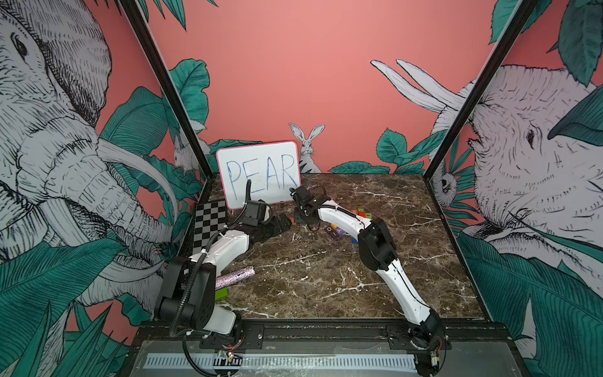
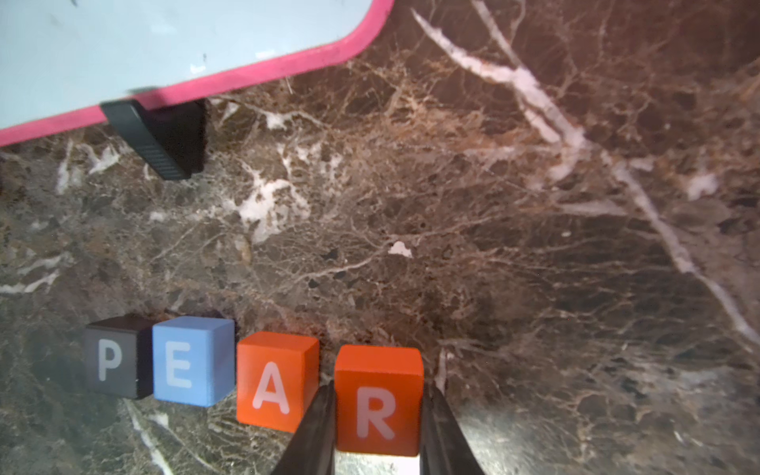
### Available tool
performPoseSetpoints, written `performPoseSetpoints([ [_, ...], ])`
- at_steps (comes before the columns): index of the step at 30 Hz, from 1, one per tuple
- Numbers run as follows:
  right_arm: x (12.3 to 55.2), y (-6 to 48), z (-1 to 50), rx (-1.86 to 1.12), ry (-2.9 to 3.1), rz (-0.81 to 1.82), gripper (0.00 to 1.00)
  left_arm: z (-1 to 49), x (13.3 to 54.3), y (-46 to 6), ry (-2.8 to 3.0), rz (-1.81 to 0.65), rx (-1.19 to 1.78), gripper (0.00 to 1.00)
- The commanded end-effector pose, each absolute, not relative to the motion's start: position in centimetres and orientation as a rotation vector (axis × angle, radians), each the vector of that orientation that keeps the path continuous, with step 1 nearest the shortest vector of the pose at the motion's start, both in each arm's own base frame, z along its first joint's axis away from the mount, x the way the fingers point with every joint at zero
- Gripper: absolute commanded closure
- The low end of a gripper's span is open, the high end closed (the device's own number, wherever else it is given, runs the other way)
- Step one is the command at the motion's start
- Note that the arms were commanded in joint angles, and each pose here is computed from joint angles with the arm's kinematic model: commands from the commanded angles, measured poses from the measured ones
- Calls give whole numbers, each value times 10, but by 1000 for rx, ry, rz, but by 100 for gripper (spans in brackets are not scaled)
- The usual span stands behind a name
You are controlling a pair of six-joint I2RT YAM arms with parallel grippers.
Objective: Spell the uppercase word “pear” with letter blocks
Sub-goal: Place the letter block at the center of the board.
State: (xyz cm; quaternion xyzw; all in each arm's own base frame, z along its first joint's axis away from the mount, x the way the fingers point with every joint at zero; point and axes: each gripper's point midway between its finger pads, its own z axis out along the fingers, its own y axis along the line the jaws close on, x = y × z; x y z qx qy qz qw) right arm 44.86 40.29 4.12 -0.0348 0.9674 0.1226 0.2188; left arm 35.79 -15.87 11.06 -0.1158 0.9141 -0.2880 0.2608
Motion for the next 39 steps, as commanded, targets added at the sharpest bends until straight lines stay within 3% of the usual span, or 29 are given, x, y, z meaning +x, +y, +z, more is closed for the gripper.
performPoseSetpoints([
  [1,448,410,37,-77,2676,351,70,118,359,-157,2441,-795,-323,1],
  [39,448,409,36,-56,2677,372,62,120,358,-155,2431,-788,-327,1],
])
